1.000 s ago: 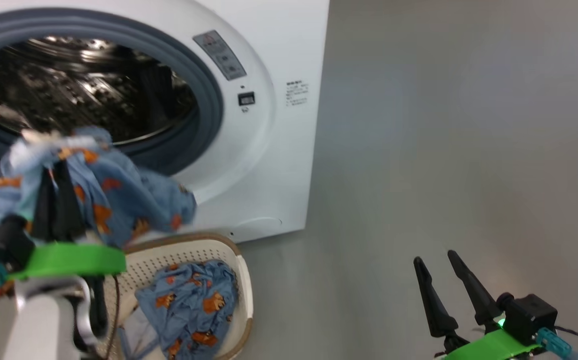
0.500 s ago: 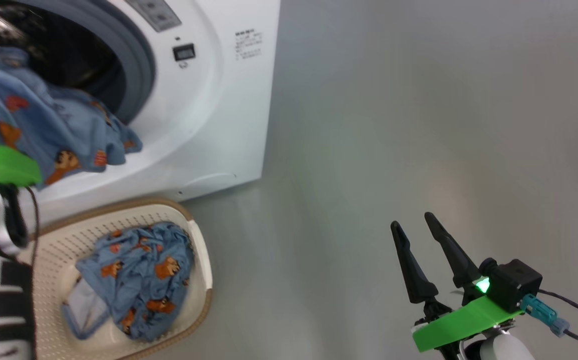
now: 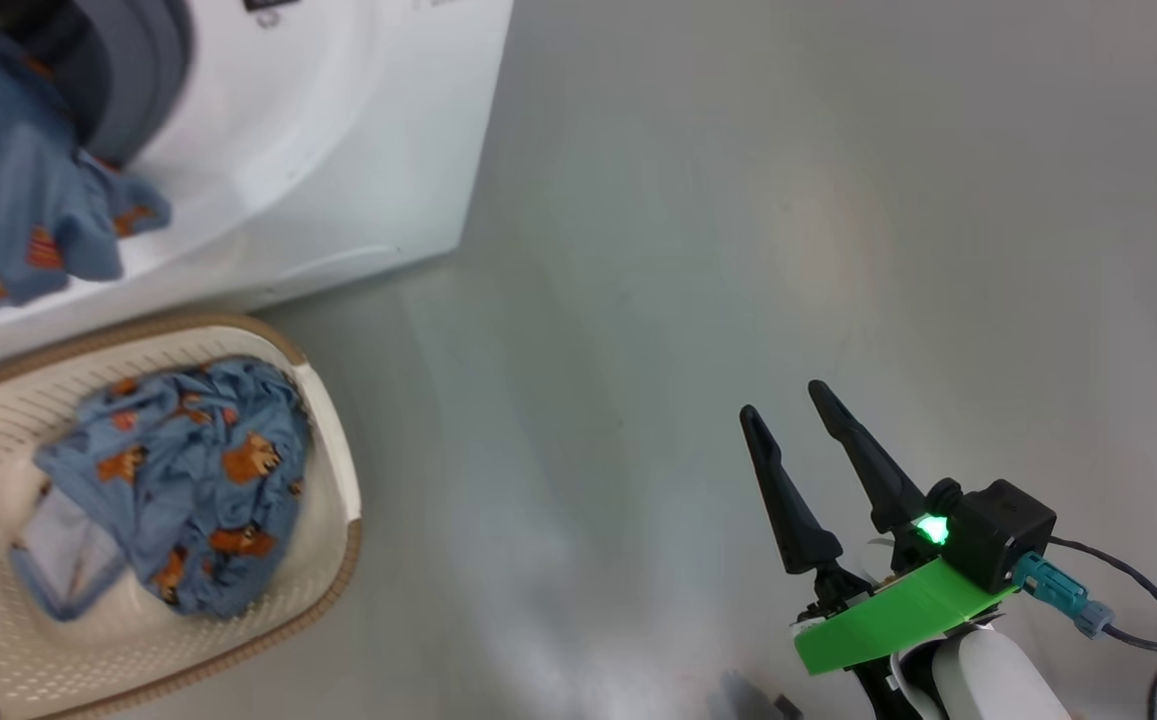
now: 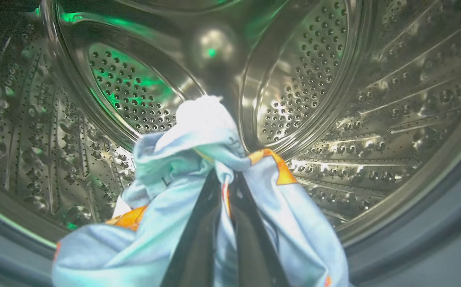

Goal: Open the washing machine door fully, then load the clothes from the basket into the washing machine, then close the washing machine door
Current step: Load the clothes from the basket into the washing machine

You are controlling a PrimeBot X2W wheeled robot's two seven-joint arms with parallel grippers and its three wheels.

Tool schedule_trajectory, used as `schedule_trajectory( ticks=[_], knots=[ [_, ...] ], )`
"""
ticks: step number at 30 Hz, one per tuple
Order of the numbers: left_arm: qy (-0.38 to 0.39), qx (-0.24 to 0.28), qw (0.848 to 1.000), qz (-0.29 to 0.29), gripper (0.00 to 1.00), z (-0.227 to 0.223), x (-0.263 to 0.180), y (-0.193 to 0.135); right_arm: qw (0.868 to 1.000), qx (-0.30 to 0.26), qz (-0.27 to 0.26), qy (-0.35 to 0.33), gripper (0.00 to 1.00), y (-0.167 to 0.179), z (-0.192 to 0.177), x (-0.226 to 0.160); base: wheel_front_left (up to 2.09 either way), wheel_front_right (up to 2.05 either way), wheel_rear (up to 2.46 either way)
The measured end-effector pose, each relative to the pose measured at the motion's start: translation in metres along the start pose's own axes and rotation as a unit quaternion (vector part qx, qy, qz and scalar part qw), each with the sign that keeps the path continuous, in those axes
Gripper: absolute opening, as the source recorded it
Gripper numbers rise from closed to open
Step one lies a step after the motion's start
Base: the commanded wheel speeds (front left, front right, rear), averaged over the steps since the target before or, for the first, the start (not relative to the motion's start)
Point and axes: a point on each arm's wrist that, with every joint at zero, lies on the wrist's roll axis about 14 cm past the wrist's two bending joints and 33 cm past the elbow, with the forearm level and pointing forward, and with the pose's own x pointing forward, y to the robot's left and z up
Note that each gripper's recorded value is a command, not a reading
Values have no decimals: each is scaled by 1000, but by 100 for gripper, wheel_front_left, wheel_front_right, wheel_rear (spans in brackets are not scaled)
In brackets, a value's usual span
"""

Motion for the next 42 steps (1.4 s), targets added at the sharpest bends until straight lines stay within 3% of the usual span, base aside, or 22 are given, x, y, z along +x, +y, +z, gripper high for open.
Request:
schedule_trajectory(
  ticks=[8,23,35,38,40,42],
  knots=[
    [-20,-5,1000,4,0,0,32,5,999,-2,-9,34,100,-6,-23,1,0,0,0],
    [-137,-41,988,56,0,63,82,28,997,-1,-23,68,100,-13,-47,0,0,0,0],
    [-55,-28,997,45,0,7,83,18,997,9,-29,73,100,-16,-51,0,0,0,0],
    [-37,-16,999,36,43,-1,81,14,997,10,-27,72,100,-14,-50,0,0,0,0],
    [-30,-3,999,28,100,-2,80,10,997,11,-25,71,100,-13,-50,1,0,0,0],
    [-22,1,999,27,100,-4,78,9,997,12,-23,69,100,-12,-49,0,0,0,0]
  ],
)
